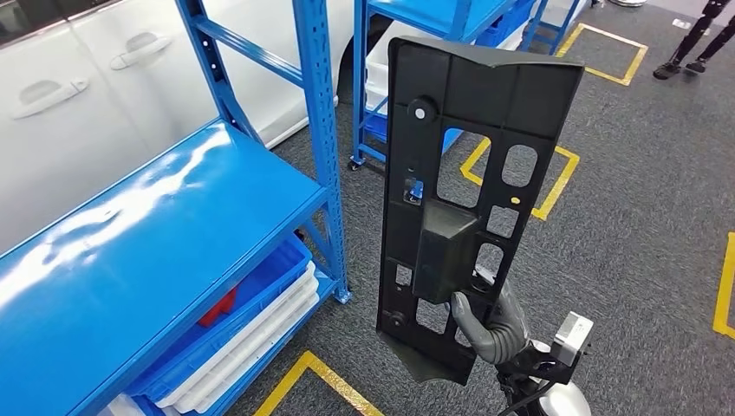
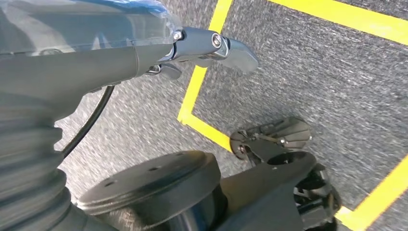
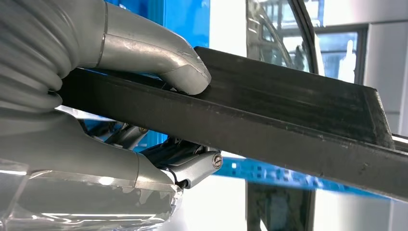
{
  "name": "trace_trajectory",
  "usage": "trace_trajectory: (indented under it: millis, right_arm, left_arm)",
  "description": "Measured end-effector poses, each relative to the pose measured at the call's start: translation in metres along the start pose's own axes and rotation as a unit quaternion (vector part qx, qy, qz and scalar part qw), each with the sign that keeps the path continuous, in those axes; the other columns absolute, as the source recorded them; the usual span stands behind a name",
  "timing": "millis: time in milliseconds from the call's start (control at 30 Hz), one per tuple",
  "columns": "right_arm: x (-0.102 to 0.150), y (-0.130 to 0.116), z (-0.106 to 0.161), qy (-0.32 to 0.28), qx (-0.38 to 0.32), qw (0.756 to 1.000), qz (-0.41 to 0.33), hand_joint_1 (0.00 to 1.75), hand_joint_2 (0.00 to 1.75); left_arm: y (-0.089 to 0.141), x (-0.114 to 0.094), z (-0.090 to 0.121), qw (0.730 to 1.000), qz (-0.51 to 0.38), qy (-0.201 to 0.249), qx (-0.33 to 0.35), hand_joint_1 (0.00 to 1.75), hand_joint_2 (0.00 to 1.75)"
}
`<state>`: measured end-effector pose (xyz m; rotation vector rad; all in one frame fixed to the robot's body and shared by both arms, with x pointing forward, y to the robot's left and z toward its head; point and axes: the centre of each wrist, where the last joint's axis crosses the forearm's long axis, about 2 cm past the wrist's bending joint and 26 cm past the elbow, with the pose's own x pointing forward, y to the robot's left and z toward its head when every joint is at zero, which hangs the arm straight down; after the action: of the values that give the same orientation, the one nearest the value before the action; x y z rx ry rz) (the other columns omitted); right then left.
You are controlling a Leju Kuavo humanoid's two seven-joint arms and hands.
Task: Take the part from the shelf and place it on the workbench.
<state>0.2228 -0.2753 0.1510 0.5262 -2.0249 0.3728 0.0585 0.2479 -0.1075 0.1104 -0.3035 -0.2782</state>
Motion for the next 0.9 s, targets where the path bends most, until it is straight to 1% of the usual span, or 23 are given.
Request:
trace_trajectory:
  millis: [267,367,500,733,900]
  right_arm:
    - [-0.001,0.001,0.005,0.003,-0.006,1.0,-0.003,1.75,1.75]
    - [-0.004,0.003,0.012,0.004,-0.008,1.0,-0.014,1.75,1.75]
    - [-0.01,0.004,0.018,-0.002,-0.008,0.999,-0.031,1.75,1.75]
    - [-0.014,0.003,0.018,-0.002,-0.015,0.999,-0.031,1.75,1.75]
    - [-0.018,0.001,0.016,-0.001,-0.016,0.999,-0.03,1.75,1.75]
  left_arm:
    - [0.008,-0.003,-0.001,1.0,-0.008,0.009,-0.004,0.0,1.75]
    - [0.01,-0.005,-0.001,1.0,-0.009,0.01,-0.011,0.0,1.75]
    - [0.011,-0.007,-0.001,1.0,-0.008,0.014,0.003,0.0,1.75]
    - [0.013,-0.005,-0.002,1.0,-0.008,0.016,0.013,0.0,1.75]
    - [0.014,-0.01,-0.001,1.0,-0.003,0.022,0.015,0.0,1.75]
